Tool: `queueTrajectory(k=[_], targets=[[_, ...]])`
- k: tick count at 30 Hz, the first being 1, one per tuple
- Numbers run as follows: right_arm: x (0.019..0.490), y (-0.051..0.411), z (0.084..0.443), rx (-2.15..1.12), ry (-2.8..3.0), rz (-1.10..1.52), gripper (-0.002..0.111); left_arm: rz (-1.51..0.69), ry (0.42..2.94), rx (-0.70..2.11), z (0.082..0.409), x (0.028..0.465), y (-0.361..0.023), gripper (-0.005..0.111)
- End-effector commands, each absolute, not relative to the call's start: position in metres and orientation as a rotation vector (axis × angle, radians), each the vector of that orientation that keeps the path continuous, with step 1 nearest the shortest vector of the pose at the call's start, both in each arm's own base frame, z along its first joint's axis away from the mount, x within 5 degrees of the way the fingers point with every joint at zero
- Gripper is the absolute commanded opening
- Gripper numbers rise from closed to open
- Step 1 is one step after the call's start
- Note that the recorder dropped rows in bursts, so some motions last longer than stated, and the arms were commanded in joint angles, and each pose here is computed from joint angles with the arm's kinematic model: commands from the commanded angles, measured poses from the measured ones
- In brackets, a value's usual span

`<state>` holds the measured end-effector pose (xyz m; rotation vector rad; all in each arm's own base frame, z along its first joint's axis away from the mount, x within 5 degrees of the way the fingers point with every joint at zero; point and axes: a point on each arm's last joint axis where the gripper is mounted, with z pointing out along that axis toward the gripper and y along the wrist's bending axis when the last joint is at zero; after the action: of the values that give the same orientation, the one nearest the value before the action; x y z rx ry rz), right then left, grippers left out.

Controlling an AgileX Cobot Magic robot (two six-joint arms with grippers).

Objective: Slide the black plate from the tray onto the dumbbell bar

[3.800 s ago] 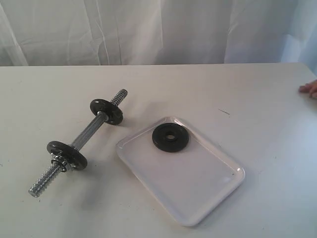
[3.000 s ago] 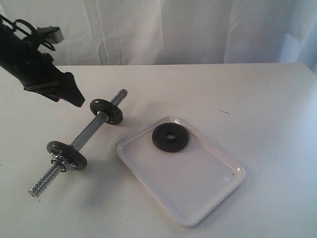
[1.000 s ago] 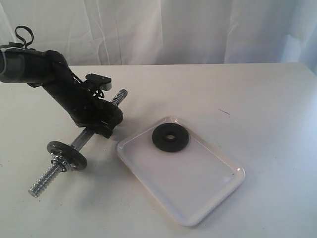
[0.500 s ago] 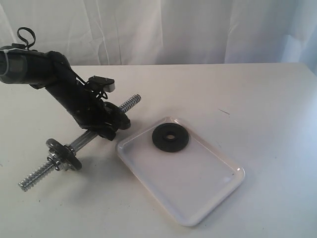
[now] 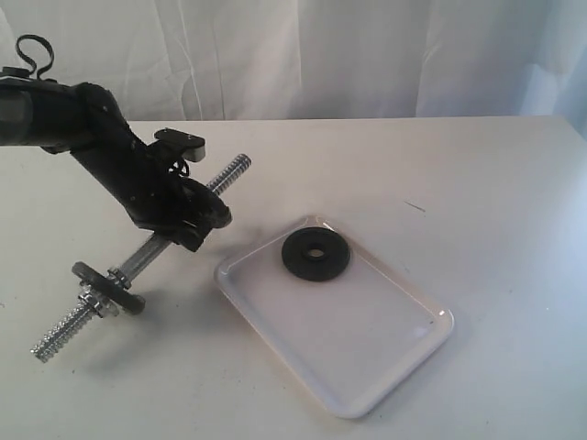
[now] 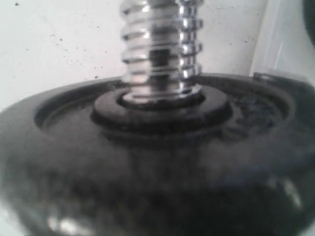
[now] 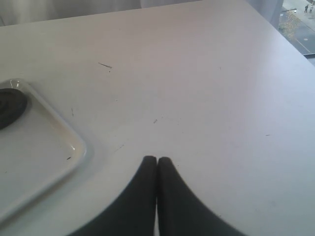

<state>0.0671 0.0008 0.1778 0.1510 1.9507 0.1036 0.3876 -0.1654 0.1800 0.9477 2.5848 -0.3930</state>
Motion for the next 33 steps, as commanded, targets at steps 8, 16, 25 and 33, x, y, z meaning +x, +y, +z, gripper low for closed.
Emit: queueTrajectory(k=[8, 16, 25, 33], targets=[[0.067, 0.0, 0.177, 0.158, 1.944, 0.1, 0.0, -0.42, 2.396, 0.898, 0.262, 0.372, -0.162, 0.0], [0.067, 0.0, 0.177, 0.158, 1.944, 0.1, 0.0, -0.421, 2.462, 0.958, 0.256, 0.358, -0.157, 0.0], [0.067, 0.0, 0.177, 0.158, 1.944, 0.1, 0.0, -0.384, 2.448, 0.82, 0.238, 0.307, -0.134, 0.0], [0.067, 0.0, 0.177, 0.158, 1.942, 0.1, 0.0, -0.354, 2.43, 0.779, 0.235, 0.269, -0.118, 0.0]])
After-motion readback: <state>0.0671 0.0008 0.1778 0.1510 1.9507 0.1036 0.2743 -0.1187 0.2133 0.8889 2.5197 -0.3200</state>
